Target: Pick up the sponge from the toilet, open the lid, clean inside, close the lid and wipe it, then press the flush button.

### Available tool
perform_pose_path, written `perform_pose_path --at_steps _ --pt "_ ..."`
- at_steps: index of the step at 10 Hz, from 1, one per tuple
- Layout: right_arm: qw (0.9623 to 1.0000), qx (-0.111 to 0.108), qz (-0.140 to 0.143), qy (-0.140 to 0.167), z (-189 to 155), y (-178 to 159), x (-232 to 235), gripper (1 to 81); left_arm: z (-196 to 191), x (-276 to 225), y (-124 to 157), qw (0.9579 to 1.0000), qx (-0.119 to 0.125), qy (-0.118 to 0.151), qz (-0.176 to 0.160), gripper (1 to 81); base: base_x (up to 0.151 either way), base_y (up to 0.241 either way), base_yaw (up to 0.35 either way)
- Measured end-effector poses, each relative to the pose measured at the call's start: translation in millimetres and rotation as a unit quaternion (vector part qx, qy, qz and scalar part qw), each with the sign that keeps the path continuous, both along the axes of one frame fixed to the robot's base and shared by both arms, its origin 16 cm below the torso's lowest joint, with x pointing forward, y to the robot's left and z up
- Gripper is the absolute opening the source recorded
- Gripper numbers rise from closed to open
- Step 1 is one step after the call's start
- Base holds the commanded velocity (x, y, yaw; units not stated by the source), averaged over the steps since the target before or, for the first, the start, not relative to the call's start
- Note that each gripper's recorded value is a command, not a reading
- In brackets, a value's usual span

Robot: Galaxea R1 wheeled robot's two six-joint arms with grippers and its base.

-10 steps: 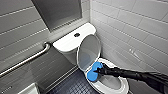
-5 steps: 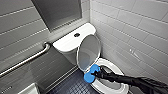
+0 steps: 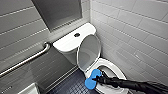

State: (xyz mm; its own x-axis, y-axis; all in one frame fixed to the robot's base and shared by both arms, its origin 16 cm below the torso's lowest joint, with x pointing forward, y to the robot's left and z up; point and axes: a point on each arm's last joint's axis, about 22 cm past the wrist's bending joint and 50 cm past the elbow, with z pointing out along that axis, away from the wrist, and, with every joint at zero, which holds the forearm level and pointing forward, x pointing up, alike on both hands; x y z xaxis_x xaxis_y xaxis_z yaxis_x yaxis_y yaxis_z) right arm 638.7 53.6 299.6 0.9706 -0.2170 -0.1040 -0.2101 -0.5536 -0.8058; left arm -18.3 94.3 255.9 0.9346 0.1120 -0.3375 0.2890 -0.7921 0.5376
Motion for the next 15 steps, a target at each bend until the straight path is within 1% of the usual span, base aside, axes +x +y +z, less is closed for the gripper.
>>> perform_pose_path --at_steps 1,3,5,7,9,12,13,15 --pt "0.9999 0.003 0.0 0.013 -3 -15 -20 1.0 0 0 0 1.0 0.0 0.0 0.001 81.1 0.0 0.0 0.0" --pt "0.9995 0.008 -0.008 0.028 -9 -41 -50 1.0 0 0 0 1.0 0.0 -0.001 0.001 81.1 0.0 0.0 0.0" --pt "0.9993 -0.003 -0.002 0.036 -7 -72 -62 1.0 0 0 0 1.0 0.0 -0.001 0.001 81.1 0.0 0.0 0.0" --pt "0.9989 -0.017 -0.01 0.044 -7 -112 -70 1.0 0 0 0 1.0 0.0 -0.001 0.001 81.1 0.0 0.0 0.0" --pt "0.9981 -0.029 -0.026 0.048 -8 -153 -79 1.0 0 1 0 1.0 0.0 -0.001 0.001 81.1 0.0 0.0 0.0" --pt "0.9957 -0.037 -0.064 0.056 -12 -210 -107 1.0 0 0 0 1.0 0.001 -0.001 0.001 81.1 0.0 0.0 0.0" --pt "0.9947 -0.042 -0.073 0.06 -13 -227 -117 1.0 0 0 1 1.0 0.001 -0.001 0.001 81.1 0.0 0.0 0.0" --pt "0.9925 -0.058 -0.084 0.067 -17 -259 -138 1.0 0 0 3 1.0 0.002 -0.001 0.0 81.1 0.0 0.0 0.0"
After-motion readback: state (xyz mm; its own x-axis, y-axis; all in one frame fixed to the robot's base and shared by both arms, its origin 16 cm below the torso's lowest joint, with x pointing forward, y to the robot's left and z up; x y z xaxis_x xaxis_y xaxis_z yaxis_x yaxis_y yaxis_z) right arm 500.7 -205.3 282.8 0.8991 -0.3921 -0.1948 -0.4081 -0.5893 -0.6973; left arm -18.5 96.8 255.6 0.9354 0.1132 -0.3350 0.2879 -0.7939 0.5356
